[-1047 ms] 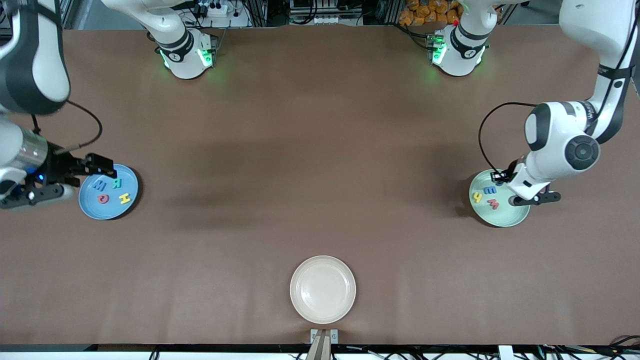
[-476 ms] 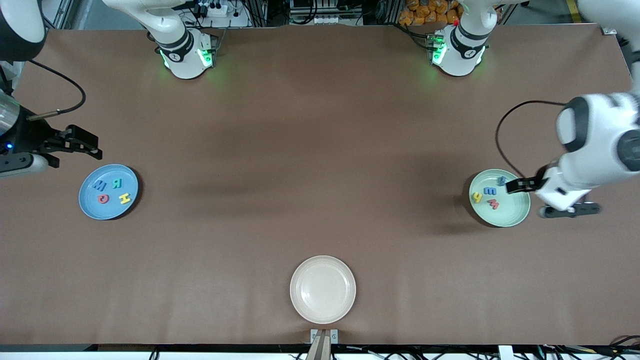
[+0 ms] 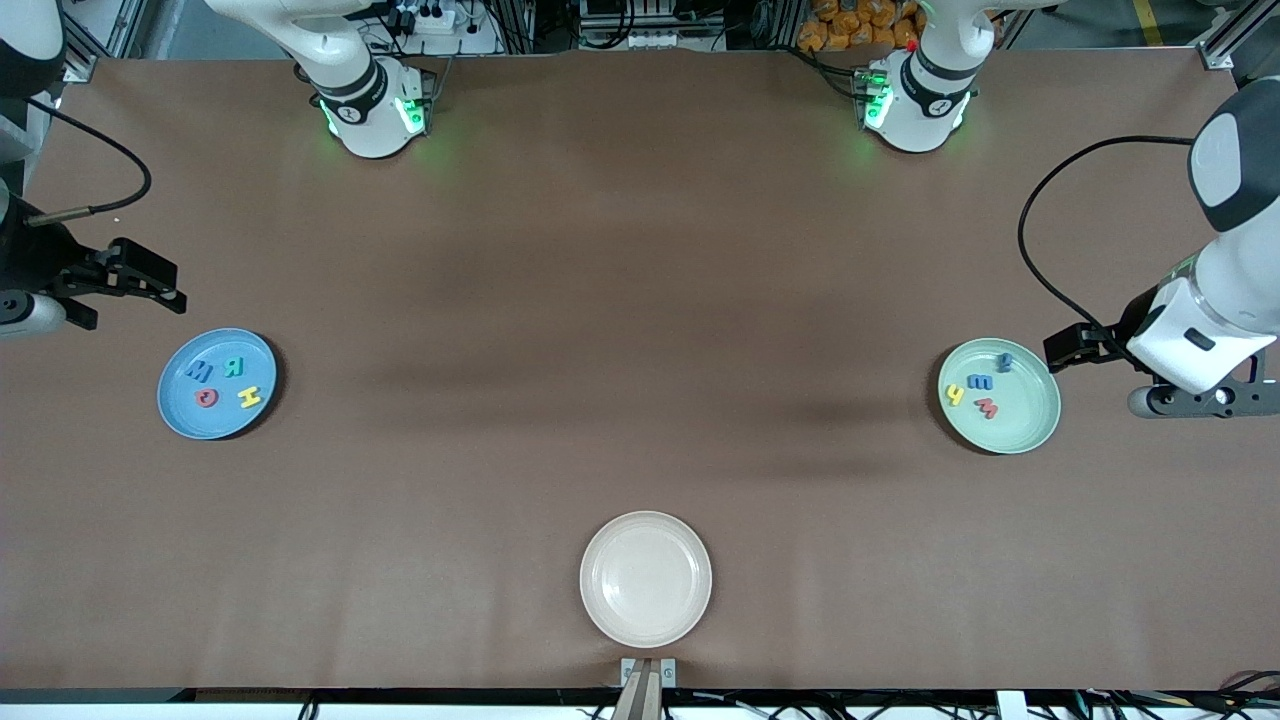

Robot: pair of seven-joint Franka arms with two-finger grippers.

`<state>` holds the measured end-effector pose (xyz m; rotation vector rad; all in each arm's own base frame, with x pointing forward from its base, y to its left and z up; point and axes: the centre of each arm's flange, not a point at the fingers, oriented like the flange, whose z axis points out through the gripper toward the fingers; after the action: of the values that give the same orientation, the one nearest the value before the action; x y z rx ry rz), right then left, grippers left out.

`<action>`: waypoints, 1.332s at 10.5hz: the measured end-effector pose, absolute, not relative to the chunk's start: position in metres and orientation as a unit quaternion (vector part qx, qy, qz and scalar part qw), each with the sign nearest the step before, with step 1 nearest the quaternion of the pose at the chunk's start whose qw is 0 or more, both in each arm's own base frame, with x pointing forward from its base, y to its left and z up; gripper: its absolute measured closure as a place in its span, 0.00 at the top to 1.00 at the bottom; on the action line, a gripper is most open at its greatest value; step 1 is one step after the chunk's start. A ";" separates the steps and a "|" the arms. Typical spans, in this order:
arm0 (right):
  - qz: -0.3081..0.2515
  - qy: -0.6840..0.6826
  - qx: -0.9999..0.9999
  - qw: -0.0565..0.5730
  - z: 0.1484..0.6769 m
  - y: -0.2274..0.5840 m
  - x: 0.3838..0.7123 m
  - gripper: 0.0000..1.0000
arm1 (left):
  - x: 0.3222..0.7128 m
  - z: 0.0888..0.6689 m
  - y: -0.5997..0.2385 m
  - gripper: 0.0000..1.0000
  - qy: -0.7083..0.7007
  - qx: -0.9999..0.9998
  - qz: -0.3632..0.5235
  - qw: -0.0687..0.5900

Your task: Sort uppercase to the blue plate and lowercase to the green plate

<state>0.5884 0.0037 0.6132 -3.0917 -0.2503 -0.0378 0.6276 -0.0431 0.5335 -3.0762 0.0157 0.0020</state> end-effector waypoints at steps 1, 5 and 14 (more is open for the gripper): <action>-0.012 -0.080 -0.997 0.019 0.613 0.003 0.588 1.00 | 0.626 0.542 -0.043 1.00 0.005 -0.999 -0.006 0.032; -0.011 -0.081 -0.997 0.010 0.613 0.002 0.588 1.00 | 0.609 0.585 -0.042 1.00 0.003 -0.999 -0.031 0.032; -0.011 -0.079 -0.997 -0.013 0.615 -0.005 0.588 1.00 | 0.578 0.626 -0.048 1.00 0.004 -0.999 -0.027 0.019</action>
<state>0.5883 -0.0053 0.6154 -3.1573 -0.2511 -0.0359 0.5776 -0.0477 0.6257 -3.1020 0.0124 -0.0849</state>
